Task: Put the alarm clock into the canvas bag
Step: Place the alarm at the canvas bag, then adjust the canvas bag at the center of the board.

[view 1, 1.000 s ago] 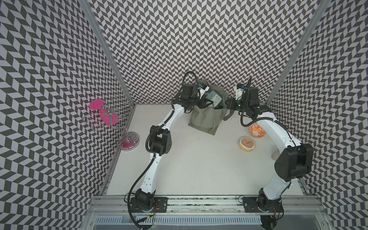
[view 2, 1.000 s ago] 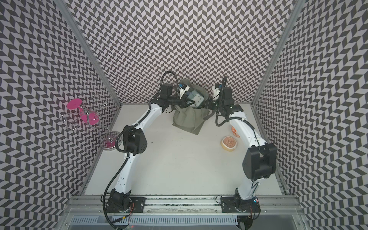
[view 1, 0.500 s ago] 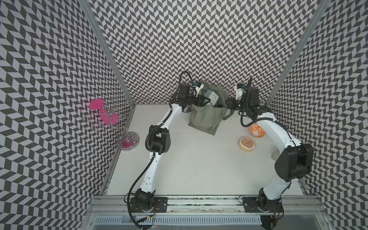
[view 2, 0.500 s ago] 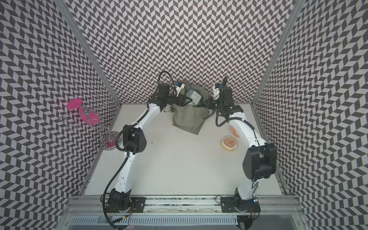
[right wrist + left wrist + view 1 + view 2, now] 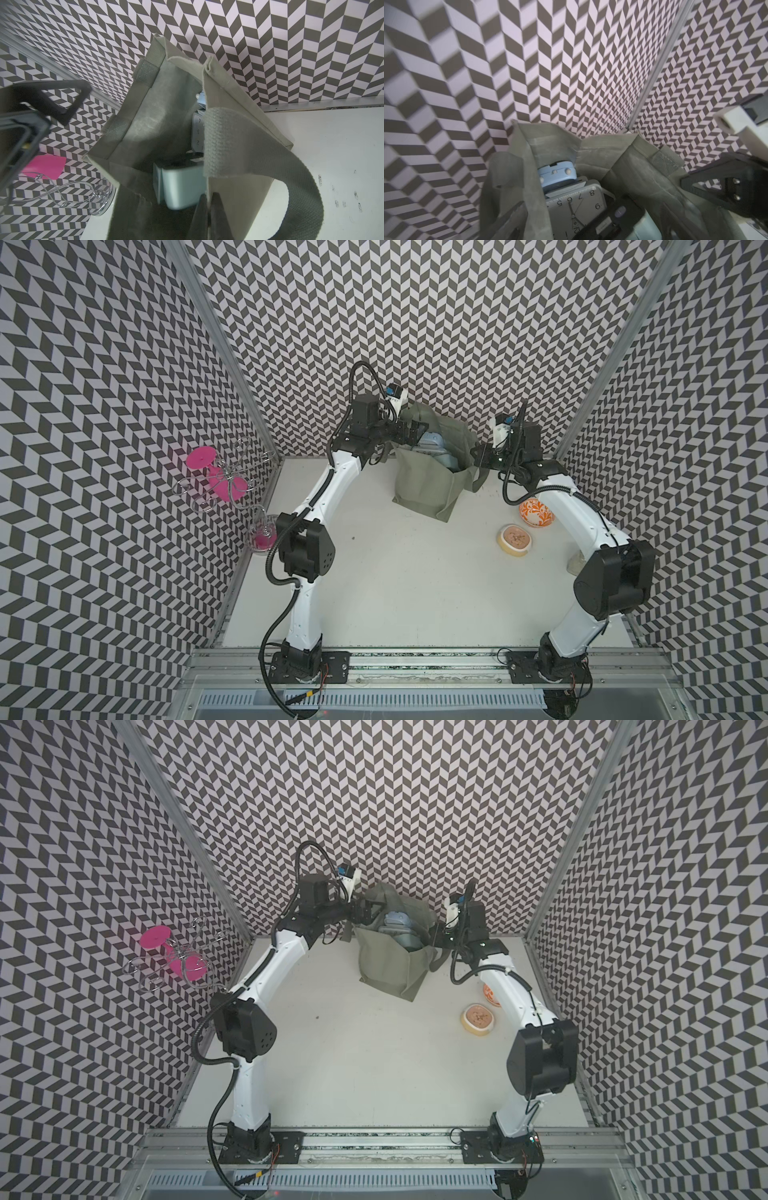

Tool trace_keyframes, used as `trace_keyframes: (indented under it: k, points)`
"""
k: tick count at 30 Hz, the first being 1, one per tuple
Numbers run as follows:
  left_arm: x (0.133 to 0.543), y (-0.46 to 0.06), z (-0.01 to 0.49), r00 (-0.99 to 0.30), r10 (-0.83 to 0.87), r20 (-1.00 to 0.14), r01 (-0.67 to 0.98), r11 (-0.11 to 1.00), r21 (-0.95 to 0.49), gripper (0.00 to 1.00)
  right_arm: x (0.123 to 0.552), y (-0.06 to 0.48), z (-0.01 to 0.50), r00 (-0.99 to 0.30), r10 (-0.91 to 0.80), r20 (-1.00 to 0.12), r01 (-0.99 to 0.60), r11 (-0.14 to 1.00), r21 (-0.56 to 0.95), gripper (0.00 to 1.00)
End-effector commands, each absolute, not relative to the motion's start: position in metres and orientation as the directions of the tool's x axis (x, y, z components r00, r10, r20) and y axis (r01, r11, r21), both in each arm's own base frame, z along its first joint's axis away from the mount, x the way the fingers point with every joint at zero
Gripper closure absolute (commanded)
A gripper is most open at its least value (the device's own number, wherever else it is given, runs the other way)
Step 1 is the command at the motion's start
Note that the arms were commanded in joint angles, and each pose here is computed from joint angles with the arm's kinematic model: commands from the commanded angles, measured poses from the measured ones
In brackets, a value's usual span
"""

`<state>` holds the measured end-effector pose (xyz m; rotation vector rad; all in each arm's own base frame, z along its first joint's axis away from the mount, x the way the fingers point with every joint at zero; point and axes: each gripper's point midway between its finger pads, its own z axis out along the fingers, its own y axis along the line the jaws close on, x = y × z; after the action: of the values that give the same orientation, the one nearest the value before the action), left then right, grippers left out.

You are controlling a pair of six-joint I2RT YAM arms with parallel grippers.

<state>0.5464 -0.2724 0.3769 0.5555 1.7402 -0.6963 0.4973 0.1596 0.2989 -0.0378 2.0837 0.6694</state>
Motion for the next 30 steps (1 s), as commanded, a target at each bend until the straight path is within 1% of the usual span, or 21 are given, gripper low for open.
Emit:
trace_keyframes:
  k: [1,5,10,15,18,21,24,26,30]
  points:
    - [0.556,-0.242,0.383,-0.227,0.012,-0.974,0.550,0.827,-0.118,0.01,0.490,0.158,0.373,-0.405,0.261,-0.876,-0.370,0.830,0.418,1.00]
    - [0.566,-0.226,0.363,-0.302,0.039,-0.953,0.472,0.874,-0.114,0.01,0.488,0.159,0.375,-0.403,0.257,-0.878,-0.376,0.828,0.415,1.00]
    - [0.586,-0.225,0.331,-0.386,0.082,-0.919,0.448,0.888,-0.108,0.03,0.484,0.162,0.378,-0.396,0.241,-0.886,-0.401,0.823,0.403,1.00]
    - [0.599,-0.228,0.307,-0.426,0.079,-0.901,0.456,0.879,-0.139,0.08,0.481,0.161,0.380,-0.388,0.225,-0.894,-0.407,0.828,0.386,1.00]
    - [0.606,-0.225,0.288,-0.465,0.071,-0.883,0.451,0.877,-0.167,0.15,0.480,0.160,0.381,-0.384,0.219,-0.897,-0.411,0.830,0.378,1.00]
    - [0.605,-0.227,0.279,-0.489,0.074,-0.869,0.486,0.850,-0.201,0.29,0.482,0.160,0.382,-0.379,0.219,-0.899,-0.410,0.831,0.375,1.00]
    - [0.597,-0.236,0.290,-0.475,0.081,-0.876,0.548,0.806,-0.222,0.52,0.487,0.160,0.382,-0.377,0.220,-0.900,-0.407,0.833,0.374,1.00]
    - [0.587,-0.244,0.309,-0.442,0.076,-0.894,0.605,0.761,-0.234,0.69,0.491,0.162,0.386,-0.372,0.219,-0.902,-0.412,0.832,0.372,1.00]
    - [0.572,-0.246,0.362,-0.351,0.032,-0.936,0.662,0.715,-0.224,0.97,0.501,0.163,0.408,-0.328,0.213,-0.921,-0.427,0.836,0.345,1.00]
